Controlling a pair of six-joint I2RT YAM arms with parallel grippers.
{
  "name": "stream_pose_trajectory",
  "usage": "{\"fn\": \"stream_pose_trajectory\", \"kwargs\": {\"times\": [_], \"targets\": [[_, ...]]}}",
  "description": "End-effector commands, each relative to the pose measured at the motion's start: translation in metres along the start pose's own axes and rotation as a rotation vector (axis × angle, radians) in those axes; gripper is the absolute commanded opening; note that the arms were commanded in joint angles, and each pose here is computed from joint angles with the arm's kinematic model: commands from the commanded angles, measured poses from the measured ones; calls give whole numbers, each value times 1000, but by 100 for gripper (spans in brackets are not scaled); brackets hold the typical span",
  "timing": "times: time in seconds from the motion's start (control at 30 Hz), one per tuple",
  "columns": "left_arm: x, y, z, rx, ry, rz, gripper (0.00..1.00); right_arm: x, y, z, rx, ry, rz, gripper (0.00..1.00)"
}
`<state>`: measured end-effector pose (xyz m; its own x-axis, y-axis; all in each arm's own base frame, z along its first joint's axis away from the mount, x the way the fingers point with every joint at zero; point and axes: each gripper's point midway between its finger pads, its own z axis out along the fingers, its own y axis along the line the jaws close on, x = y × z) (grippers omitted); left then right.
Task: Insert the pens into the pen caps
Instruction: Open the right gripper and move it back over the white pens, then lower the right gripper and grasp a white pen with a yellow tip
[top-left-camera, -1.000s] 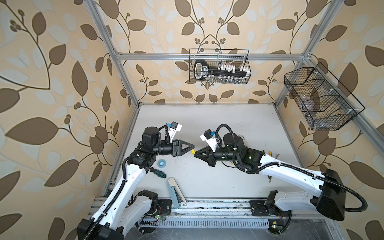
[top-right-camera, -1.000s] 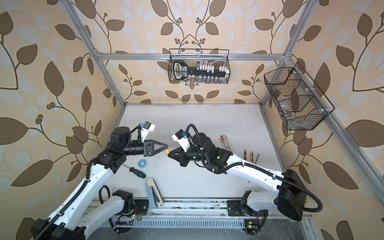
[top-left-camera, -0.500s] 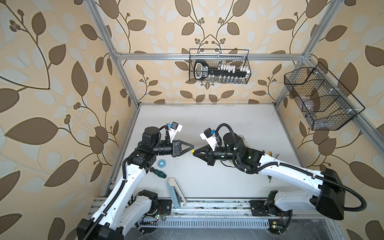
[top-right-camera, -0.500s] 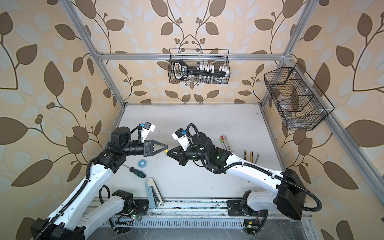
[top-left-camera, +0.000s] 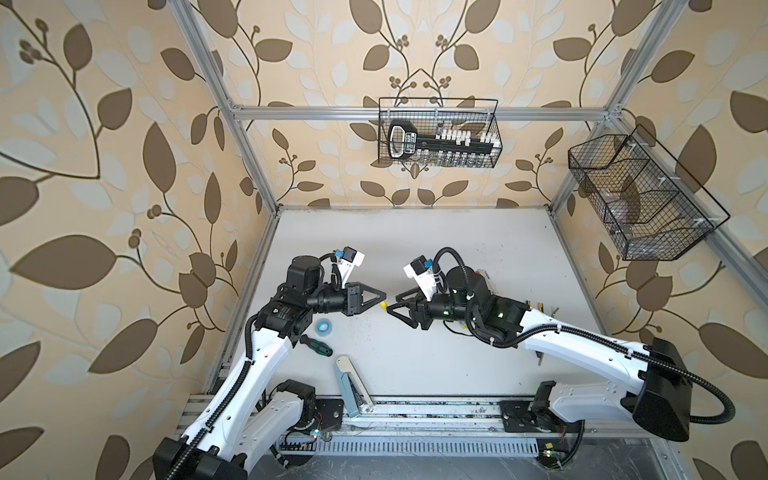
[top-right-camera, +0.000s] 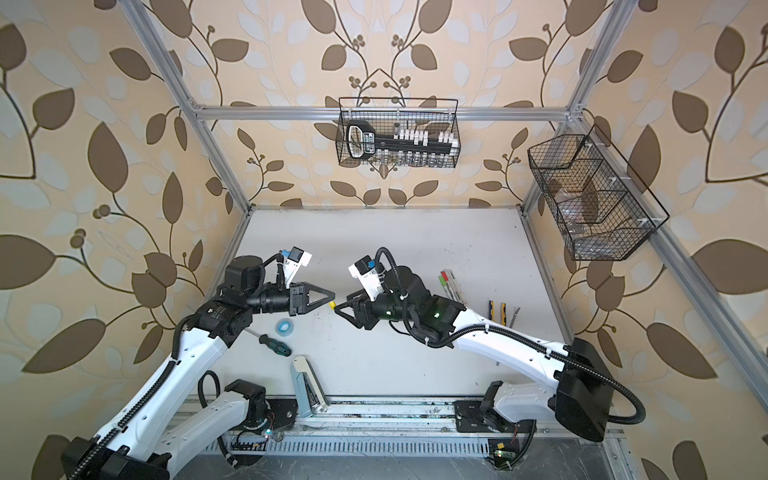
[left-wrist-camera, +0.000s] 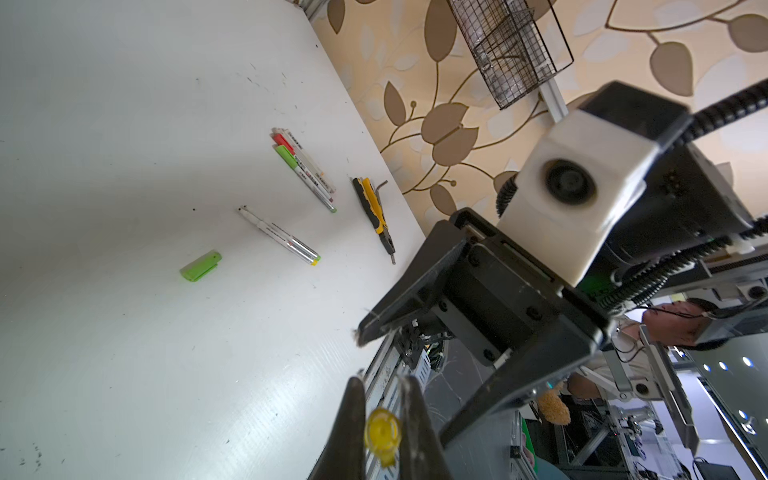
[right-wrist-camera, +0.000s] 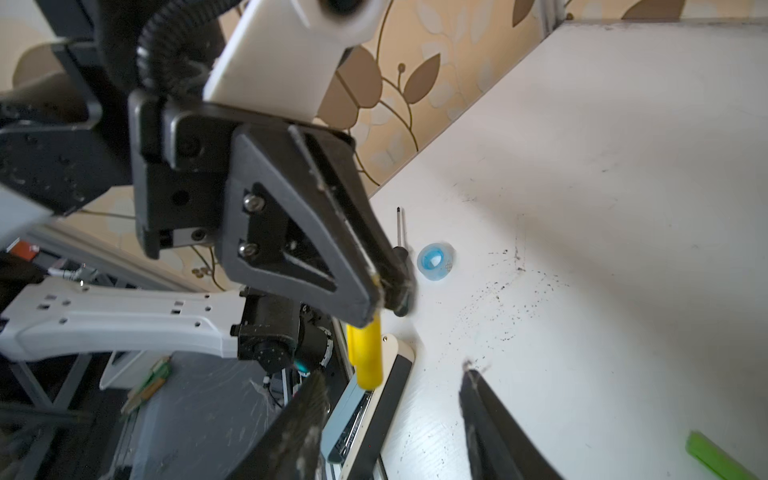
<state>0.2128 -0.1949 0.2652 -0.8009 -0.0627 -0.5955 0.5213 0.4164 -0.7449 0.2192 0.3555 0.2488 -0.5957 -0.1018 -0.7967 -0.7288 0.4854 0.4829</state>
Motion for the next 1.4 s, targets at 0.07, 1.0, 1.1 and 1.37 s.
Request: {"fn": "stream_pose_trajectory", "kwargs": {"times": [0.07,1.0,1.1,1.37], "targets": [[-17,1,-11,-81,-68,66,0,32,-64,-26,275,53,65,85],[-22,9,-13,-92,-81,36,0,171,-217,-65,829,525,171,46],[-21,9,-13,-91,-80,37,0,172,-222,-65,840,531,170,45],[-22,9,-13,-92,-81,35,0,174,-228,-60,838,554,166,39]]}}
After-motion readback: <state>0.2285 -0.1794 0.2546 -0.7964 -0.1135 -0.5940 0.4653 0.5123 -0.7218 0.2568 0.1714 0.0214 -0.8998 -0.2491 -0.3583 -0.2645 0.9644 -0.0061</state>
